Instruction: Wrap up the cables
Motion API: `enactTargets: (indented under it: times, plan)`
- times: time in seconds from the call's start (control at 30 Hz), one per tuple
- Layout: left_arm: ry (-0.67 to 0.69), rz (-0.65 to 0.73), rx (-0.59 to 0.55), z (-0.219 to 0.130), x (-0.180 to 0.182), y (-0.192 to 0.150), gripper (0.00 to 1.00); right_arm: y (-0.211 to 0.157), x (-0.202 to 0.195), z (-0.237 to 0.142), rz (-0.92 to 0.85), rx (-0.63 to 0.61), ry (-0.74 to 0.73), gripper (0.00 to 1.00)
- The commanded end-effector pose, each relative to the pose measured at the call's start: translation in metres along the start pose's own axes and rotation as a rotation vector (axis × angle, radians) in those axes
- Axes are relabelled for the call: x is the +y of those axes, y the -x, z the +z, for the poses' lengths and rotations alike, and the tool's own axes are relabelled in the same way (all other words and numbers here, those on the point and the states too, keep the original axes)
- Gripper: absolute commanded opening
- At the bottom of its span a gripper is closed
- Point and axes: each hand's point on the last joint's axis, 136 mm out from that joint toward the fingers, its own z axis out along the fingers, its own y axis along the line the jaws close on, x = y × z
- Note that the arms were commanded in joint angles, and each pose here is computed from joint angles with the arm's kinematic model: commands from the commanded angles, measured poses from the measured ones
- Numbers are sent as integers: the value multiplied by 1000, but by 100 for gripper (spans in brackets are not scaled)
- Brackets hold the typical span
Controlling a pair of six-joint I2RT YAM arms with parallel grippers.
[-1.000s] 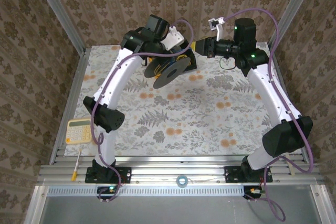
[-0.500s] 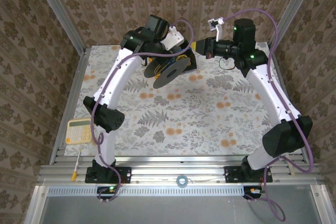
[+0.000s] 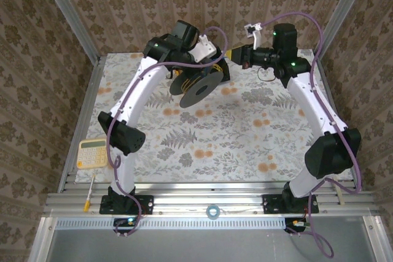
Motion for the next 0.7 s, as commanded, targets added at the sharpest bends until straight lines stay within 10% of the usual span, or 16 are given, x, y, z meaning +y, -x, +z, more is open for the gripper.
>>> enactTargets:
  times: [0.0,0.67]
  plan:
    - [7,44,-160,-49,-6,30,0,8,-16,-9,-12,-25,3,0]
    - [-59,80,-312,-90,-24,47,0,-49,-57,1,92,64,59,0]
